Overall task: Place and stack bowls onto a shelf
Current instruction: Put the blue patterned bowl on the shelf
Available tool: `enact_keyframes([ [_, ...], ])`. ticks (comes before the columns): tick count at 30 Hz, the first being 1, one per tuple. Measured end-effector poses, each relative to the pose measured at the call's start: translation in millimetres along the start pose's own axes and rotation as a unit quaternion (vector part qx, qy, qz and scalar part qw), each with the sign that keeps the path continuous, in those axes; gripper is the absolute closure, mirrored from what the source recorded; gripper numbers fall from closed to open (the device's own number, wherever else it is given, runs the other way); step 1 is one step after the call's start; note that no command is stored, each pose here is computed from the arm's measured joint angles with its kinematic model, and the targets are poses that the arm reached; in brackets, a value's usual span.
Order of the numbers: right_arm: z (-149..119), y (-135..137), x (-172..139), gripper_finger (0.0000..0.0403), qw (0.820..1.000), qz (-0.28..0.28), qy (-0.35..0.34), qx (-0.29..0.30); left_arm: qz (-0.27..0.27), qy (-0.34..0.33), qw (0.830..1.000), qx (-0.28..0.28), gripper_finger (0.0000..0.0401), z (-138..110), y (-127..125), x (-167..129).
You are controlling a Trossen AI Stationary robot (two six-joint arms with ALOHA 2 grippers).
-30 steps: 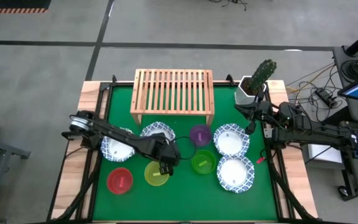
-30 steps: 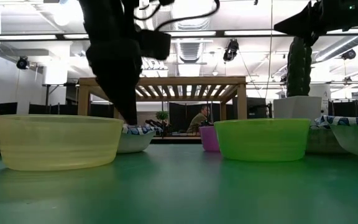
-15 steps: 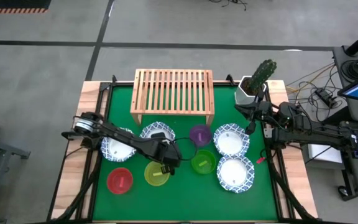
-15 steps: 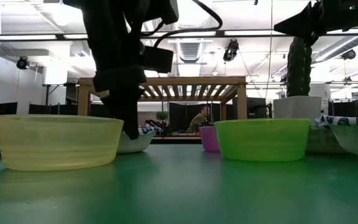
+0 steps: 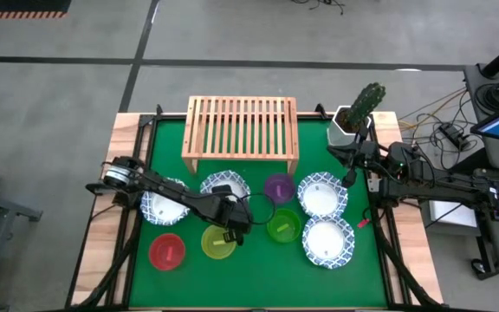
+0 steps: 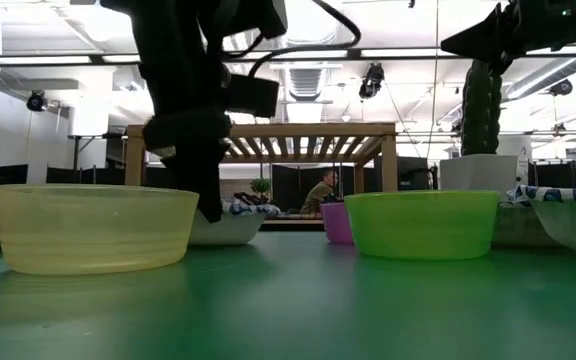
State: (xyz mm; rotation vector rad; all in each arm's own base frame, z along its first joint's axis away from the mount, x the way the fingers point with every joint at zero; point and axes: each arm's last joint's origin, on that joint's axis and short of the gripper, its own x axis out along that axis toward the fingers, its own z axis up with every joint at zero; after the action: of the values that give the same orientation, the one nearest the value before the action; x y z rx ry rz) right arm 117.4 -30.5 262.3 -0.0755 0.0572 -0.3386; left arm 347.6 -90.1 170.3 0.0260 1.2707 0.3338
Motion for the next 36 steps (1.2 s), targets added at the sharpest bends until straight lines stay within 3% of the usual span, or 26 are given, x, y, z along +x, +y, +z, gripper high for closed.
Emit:
enact_keyframes([
  [4,0.0,0.0,0.0,0.0394,1.000,0.000,0.000,0.000,-0.031,-0.010,0.998,0.049,0.0400,8.7,-3.4,-20.6],
  [13,-0.3,0.1,0.3,0.0394,1.000,0.000,0.001,0.000,-0.017,0.003,0.990,0.143,0.0401,30.3,2.6,-79.9],
  [24,-1.0,0.2,0.7,0.0394,1.000,0.000,0.005,-0.001,-0.044,-0.113,0.963,0.239,0.0401,66.9,17.9,-166.0],
  [28,-2.1,0.3,0.9,0.0394,1.000,0.001,0.011,-0.001,-0.036,-0.156,0.955,0.248,0.0401,77.9,34.7,-192.0],
  [36,-2.6,0.3,0.9,0.0394,1.000,0.001,0.013,-0.002,0.059,-0.114,0.972,0.199,0.0401,82.7,93.1,-198.5],
])
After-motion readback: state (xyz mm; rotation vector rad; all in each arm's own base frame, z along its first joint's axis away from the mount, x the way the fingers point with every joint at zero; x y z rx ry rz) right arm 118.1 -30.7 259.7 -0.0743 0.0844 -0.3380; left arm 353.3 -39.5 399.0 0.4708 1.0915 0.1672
